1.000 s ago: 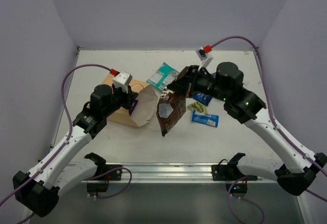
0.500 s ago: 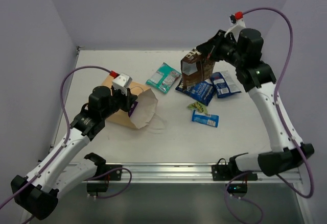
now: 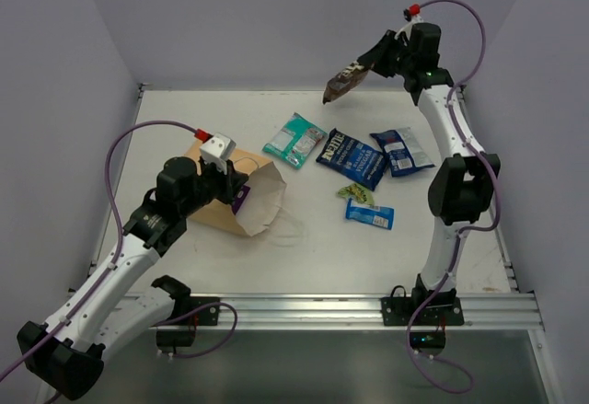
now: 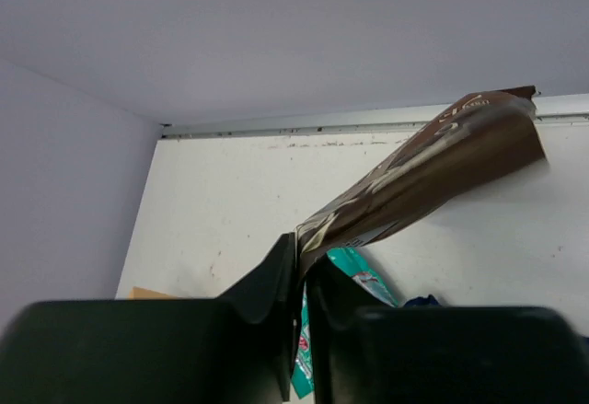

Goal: Take the snacks out of the paper bag

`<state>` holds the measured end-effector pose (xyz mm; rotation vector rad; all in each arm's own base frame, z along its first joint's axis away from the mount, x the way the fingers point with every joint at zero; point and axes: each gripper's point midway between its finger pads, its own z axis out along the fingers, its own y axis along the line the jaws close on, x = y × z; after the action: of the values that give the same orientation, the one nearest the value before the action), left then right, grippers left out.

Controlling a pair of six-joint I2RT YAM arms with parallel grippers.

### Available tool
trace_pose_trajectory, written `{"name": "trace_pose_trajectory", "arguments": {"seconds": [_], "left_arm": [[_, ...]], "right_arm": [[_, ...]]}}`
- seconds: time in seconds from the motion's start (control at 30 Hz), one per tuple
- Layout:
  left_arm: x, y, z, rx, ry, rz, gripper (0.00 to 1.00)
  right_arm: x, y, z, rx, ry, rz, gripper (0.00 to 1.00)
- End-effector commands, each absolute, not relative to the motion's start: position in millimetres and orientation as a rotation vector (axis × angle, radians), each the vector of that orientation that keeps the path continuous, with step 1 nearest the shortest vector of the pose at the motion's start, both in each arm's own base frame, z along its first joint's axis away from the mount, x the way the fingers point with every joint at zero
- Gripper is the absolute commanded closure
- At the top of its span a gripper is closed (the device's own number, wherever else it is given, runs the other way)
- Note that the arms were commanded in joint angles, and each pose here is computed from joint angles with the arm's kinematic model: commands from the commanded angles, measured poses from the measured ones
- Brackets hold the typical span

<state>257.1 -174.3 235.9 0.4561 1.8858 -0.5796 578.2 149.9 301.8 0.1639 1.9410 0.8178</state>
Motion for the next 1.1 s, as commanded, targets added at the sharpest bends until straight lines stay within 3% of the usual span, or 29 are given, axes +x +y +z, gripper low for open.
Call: {"name": "trace_pose_trajectory", "arguments": {"seconds": [0.0, 0.07, 0.1, 0.17, 0.2, 0.33, 0.57, 0.73, 0.93, 1.07], "left_arm": [[256, -178, 259, 0.438, 1.827, -0.628, 1.00], [256, -178, 259, 0.439, 1.825, -0.629, 1.00], [255, -179, 259, 0.441, 1.827, -0.632, 1.00], [255, -179, 258, 0.446, 1.827, -0.633, 1.00], [256, -180, 258, 0.450, 1.830, -0.636, 1.00], [256, -183, 258, 0.469, 1.830, -0.646, 1.00], [261, -188, 271, 0.493, 1.804, -0.653, 1.00], [263, -191, 277, 0.511, 1.792, -0.656, 1.00], [261, -191, 280, 0.508, 1.784, -0.663, 1.00], [259, -193, 283, 0.496, 1.775, -0.685, 1.00]], "right_arm": [[593, 113, 324, 0.161, 1.805, 0.820, 0.82], [591, 81, 264, 0.287, 1.918, 0.804, 0.66], [587, 71, 249, 0.328, 1.948, 0.782, 0.51], [565, 50, 213, 0.424, 2.018, 0.703, 0.40], [560, 37, 206, 0.467, 2.023, 0.622, 0.26], [517, 7, 184, 0.606, 2.092, 0.412, 0.18], [432, 24, 198, 0.652, 2.058, 0.375, 0.16], [378, 137, 248, 0.317, 1.982, 0.688, 0.18], [303, 263, 238, 0.121, 2.029, 1.095, 0.22], [280, 313, 235, 0.092, 2.032, 1.260, 0.23]]}}
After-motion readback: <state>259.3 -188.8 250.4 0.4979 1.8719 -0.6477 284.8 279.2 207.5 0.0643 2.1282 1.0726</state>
